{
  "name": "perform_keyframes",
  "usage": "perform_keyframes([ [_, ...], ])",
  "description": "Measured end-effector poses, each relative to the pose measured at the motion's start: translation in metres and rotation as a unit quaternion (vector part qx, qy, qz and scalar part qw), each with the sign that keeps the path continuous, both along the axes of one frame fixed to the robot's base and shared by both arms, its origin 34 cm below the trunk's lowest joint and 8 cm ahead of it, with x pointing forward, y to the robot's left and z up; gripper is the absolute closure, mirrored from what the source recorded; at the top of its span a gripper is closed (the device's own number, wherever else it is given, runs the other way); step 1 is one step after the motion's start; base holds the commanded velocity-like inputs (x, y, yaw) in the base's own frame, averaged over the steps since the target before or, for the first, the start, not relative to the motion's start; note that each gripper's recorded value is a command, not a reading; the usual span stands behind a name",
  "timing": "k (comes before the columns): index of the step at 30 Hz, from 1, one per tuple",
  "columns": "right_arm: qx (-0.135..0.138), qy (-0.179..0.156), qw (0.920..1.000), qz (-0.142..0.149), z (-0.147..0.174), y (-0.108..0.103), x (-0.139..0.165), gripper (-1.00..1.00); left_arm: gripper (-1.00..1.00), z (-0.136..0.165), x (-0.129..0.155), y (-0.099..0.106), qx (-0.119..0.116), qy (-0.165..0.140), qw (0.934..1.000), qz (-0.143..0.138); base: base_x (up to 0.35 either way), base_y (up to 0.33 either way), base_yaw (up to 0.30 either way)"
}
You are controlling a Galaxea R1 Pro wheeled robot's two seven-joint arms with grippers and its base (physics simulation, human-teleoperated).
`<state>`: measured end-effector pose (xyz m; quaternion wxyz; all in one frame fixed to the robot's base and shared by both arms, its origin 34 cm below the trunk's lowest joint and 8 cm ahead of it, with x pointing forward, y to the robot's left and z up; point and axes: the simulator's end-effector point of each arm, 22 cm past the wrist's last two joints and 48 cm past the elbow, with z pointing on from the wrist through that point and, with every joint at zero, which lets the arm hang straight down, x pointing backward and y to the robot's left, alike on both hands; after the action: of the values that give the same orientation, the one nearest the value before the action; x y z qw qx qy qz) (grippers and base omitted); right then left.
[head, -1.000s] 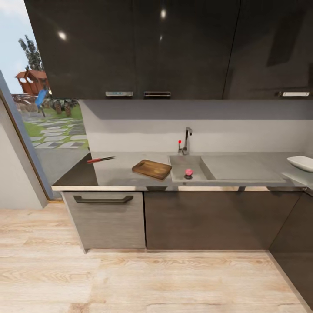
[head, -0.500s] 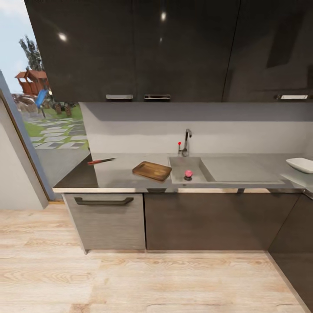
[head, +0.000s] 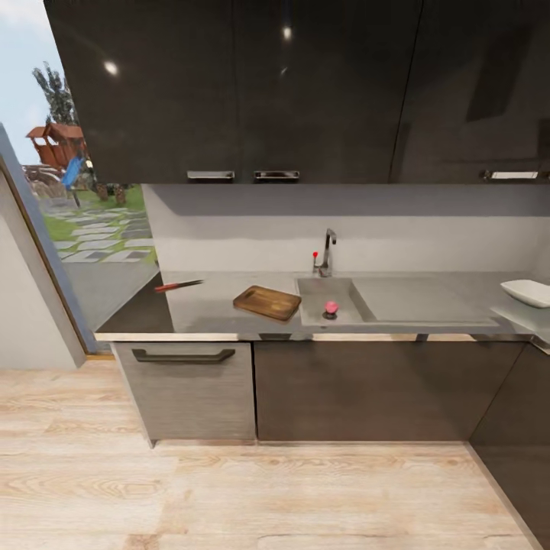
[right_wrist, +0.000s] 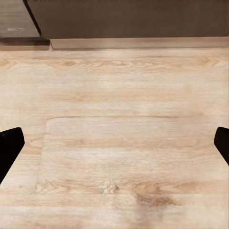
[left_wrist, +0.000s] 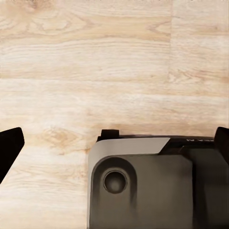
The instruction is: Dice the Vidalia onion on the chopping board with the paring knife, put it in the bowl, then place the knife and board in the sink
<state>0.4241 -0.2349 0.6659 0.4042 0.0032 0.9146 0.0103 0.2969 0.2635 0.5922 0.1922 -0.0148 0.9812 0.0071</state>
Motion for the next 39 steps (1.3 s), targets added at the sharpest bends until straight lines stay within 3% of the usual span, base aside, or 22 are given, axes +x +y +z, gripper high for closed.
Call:
perform_keyframes([
  [39, 0.001, 0.001, 1.0000, 0.000, 0.036, 0.001, -0.013, -1.00, -1.00, 0.039, -0.005, 0.002, 0.002, -0.007, 1.0000, 0.000, 0.000, 0.000, 0.000],
])
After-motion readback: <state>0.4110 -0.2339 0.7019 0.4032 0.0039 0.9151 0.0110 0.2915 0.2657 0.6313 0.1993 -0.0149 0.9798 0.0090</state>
